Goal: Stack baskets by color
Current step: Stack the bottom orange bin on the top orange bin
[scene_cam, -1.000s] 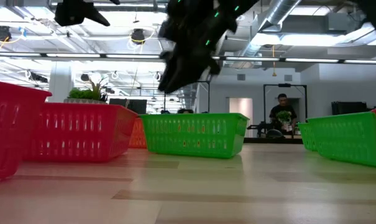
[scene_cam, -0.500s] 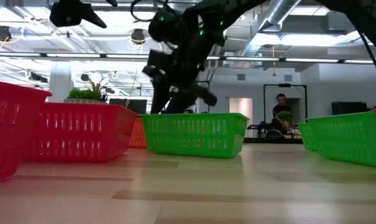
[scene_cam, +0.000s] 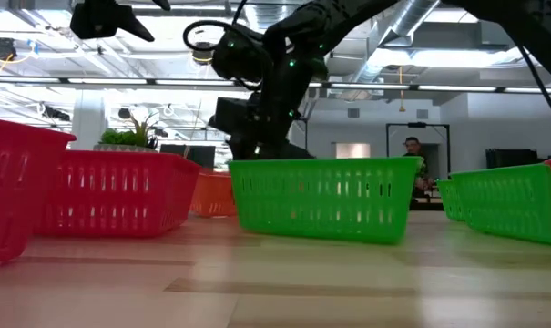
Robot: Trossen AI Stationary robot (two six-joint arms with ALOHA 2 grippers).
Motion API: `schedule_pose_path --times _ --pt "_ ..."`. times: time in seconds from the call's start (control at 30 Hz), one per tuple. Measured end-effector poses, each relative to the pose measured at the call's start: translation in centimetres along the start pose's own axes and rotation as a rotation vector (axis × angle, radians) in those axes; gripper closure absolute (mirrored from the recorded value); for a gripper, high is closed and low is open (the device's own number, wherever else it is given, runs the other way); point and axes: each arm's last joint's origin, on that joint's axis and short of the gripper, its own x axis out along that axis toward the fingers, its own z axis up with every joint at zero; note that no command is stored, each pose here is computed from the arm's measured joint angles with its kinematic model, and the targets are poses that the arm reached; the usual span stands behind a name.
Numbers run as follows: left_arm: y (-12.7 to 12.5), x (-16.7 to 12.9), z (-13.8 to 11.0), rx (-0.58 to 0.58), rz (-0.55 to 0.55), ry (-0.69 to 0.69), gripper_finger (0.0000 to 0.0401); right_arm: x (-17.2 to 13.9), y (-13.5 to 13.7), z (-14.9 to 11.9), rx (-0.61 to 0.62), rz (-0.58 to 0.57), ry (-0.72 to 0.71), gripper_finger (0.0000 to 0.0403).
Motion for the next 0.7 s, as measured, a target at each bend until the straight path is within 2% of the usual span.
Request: schedule_pose_path --times 0.1,0.13,0.33,0.47,0.6,0.7 --pt "0.0 0.0 0.0 0.001 0.005 0.003 0.0178 -0.9 -0.2 0.2 0.001 -0.014 -0.001 0.0385" --pt "0.0 0.0 0.0 0.002 0.004 0.002 0.0178 -1.4 -0.2 0.3 0.002 -0.017 -0.004 0.0390" --pt "0.1 0.0 0.0 0.001 0.014 -0.013 0.0178 -4.0 -0.9 0.5 0.040 -0.055 -0.031 0.0395" --pt "0.1 0.0 0.0 0.001 0.017 -0.018 0.0178 -7.3 -1.5 0.6 0.085 -0.095 -0.058 0.0394" --pt "0.1 0.0 0.1 0.000 0.019 -0.024 0.0178 -10.9 -2.4 -0.6 0.130 -0.139 -0.069 0.0397" --pt "0.1 0.0 0.1 0.000 0.029 -0.043 0.0178 -12.6 -3.8 -3.0 0.202 -0.185 -0.060 0.0397"
